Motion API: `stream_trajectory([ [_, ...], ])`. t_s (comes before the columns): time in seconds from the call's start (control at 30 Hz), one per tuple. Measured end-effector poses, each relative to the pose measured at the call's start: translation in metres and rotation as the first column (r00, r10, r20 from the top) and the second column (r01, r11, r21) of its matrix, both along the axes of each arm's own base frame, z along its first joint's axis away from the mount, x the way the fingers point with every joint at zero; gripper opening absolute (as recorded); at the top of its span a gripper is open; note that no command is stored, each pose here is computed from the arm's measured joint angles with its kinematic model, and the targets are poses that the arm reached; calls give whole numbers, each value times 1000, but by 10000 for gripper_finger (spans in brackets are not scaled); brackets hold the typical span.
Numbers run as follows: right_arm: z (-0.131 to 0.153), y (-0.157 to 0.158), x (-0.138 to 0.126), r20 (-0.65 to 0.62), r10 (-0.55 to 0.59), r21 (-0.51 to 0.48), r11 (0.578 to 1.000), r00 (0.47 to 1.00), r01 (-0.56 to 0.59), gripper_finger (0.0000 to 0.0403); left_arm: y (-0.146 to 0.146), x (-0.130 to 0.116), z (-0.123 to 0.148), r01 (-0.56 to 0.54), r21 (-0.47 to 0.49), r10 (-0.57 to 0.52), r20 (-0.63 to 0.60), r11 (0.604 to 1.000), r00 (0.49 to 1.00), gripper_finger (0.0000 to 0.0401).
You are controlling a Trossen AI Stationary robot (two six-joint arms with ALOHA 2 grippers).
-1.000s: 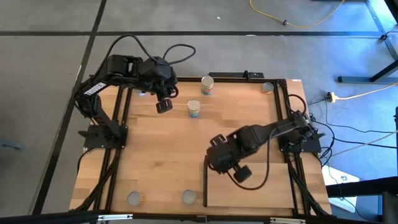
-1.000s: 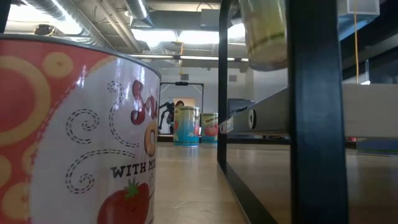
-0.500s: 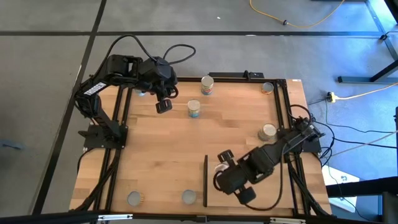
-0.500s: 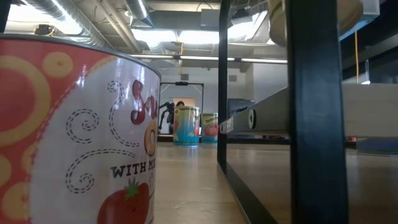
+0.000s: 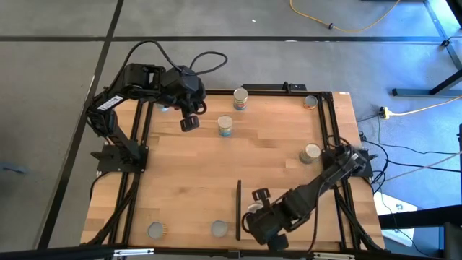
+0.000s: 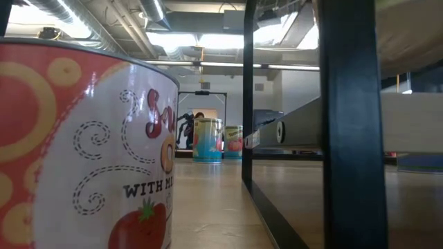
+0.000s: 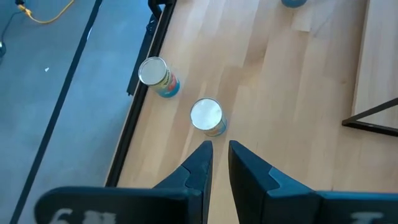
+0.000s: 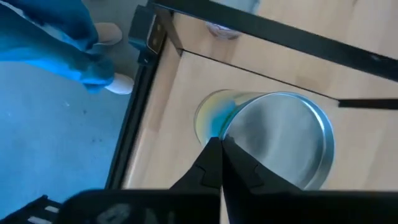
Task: Pick and place cans onto a shelf
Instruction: Put the canned carrots on the shelf
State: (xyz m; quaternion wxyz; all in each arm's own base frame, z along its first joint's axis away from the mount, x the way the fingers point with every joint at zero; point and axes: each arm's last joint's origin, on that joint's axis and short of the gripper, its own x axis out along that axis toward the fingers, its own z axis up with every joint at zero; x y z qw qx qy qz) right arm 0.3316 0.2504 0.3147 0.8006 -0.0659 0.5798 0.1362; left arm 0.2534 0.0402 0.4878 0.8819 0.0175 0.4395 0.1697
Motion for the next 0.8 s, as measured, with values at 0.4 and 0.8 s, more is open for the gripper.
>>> stream_trajectory([
  [0.4,-25,21,10,16,-37,10,999,999,37,0,0,0,0,0,1,0,0,1000,1000,46],
  [0.8,-32,30,9,-9,9,22,1000,1000,-9,2,-1,0,0,1,-3,-1,2,1000,1000,46],
])
